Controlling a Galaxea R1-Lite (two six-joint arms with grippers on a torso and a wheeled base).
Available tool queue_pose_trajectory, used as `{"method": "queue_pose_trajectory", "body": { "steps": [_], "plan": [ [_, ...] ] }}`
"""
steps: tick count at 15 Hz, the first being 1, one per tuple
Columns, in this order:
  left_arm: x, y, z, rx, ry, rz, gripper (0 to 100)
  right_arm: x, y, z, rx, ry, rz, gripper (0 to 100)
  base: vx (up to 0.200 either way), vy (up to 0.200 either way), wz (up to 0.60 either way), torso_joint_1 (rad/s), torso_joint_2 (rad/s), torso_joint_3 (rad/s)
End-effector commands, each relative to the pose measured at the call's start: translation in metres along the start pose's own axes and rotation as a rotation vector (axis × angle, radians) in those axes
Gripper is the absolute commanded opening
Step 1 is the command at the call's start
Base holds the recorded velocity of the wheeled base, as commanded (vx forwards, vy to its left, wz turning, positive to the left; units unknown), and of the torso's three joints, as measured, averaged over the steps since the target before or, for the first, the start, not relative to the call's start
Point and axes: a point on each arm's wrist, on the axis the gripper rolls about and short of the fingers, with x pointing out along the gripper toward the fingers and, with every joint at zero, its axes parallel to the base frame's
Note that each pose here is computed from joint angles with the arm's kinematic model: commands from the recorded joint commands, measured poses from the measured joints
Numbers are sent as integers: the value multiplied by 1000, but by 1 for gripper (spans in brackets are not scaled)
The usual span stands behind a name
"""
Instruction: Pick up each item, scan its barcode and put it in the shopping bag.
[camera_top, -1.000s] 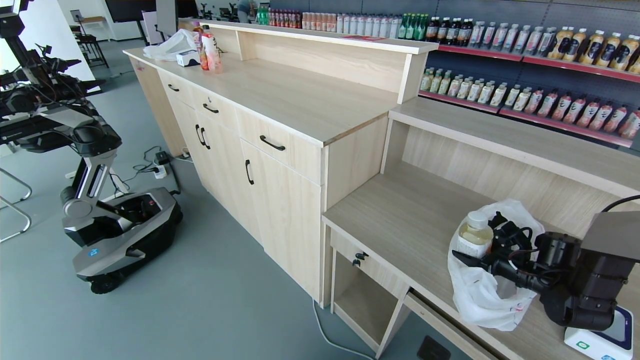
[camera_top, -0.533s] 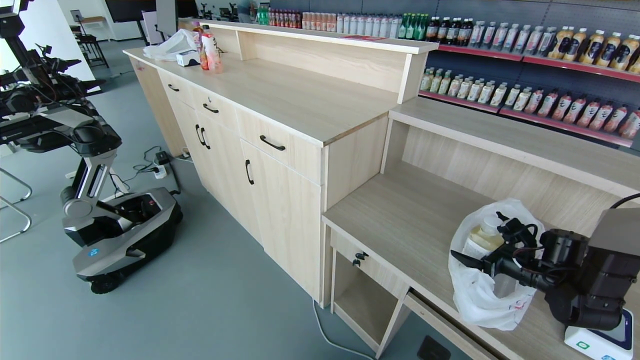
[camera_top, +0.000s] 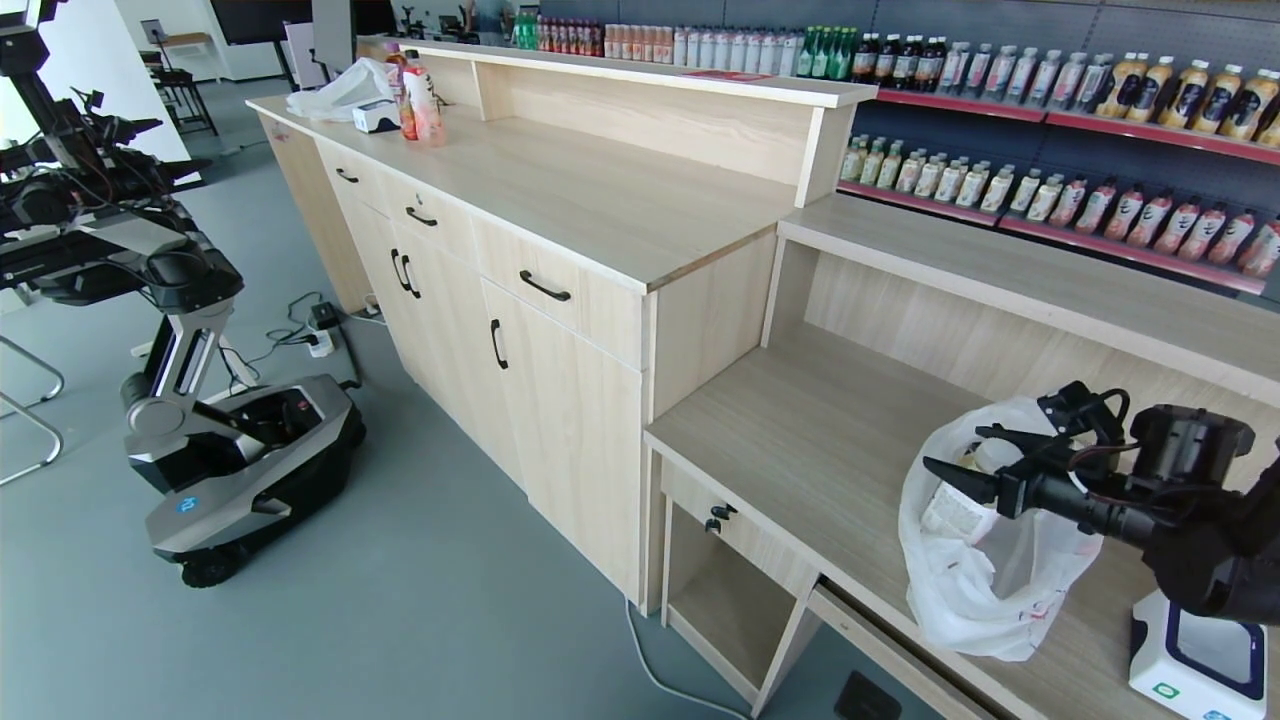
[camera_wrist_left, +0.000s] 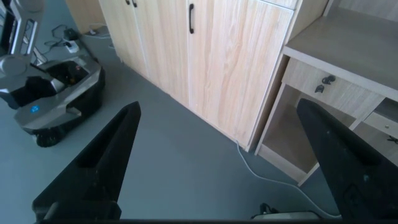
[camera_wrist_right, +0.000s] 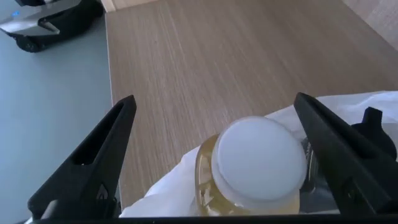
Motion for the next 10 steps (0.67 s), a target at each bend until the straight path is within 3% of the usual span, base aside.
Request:
{"method": "queue_pose_trajectory", "body": {
  "steps": [1, 2, 4, 6, 8, 10],
  "plan": [
    [0, 0, 0, 1, 0, 0, 100, -53, 23, 81, -36, -55, -21, 100, 0, 0, 0, 0, 0, 0],
    [0, 0, 0, 1, 1, 0, 100, -76, 37, 94, -36, -51, -34, 100, 0, 0, 0, 0, 0, 0],
    [0, 0, 0, 1, 1, 0, 100, -134, 66, 95, -51, -29, -116, 100, 0, 0, 0, 0, 0, 0],
    [0, 0, 0, 1, 1, 0, 100, -168, 73, 97, -90, 22, -220, 100, 0, 0, 0, 0, 0, 0],
    [0, 0, 0, 1, 0, 0, 100, -181, 78, 102, -126, 15, -266, 100, 0, 0, 0, 0, 0, 0],
    [0, 0, 0, 1, 1, 0, 100, -186, 83, 108, -249, 46, -389, 100, 0, 0, 0, 0, 0, 0]
  ]
}}
